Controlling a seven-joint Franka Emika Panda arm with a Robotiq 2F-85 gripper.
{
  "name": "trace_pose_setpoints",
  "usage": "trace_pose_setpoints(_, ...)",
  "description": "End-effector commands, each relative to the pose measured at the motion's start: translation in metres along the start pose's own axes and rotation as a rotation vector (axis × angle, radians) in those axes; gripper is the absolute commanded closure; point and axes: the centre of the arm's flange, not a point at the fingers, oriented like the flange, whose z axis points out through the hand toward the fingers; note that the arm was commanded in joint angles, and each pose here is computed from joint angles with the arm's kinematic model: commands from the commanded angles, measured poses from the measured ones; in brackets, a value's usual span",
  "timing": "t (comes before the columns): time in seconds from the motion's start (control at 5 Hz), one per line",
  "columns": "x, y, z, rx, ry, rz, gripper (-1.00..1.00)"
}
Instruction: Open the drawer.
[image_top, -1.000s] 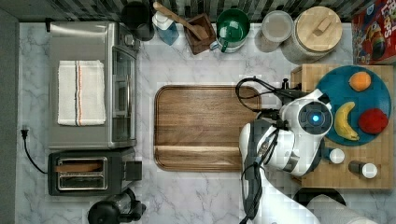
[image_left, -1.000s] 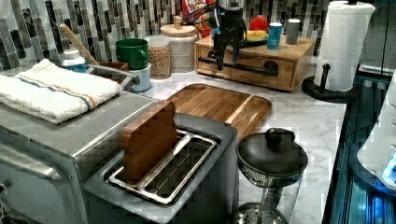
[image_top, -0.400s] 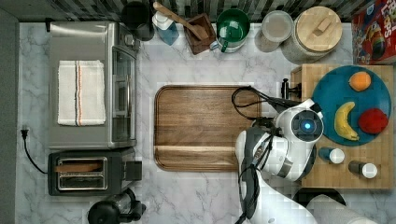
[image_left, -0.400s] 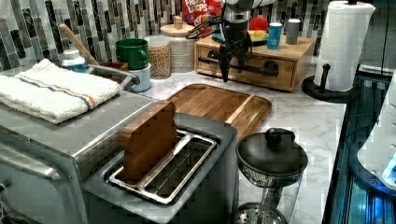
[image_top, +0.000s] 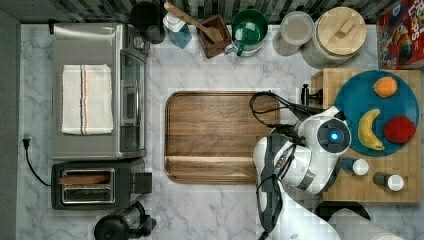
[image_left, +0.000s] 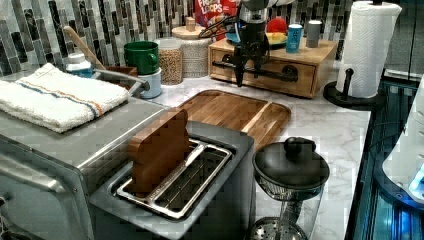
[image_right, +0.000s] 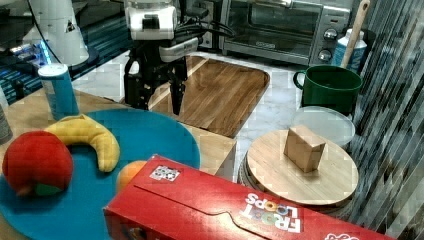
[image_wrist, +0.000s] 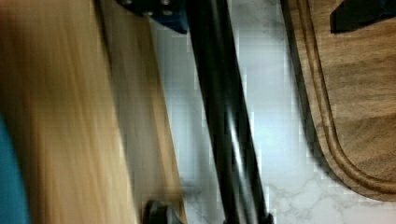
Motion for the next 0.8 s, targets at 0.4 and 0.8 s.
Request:
trace_pose_setpoints(0.4,0.005,-0.205,-0.015,0.108,0.003,-0.194,-1.00)
trace_pose_setpoints(0.8,-0.009,-0.246,-0.023,0.118,-0.026,-0.150,-1.00)
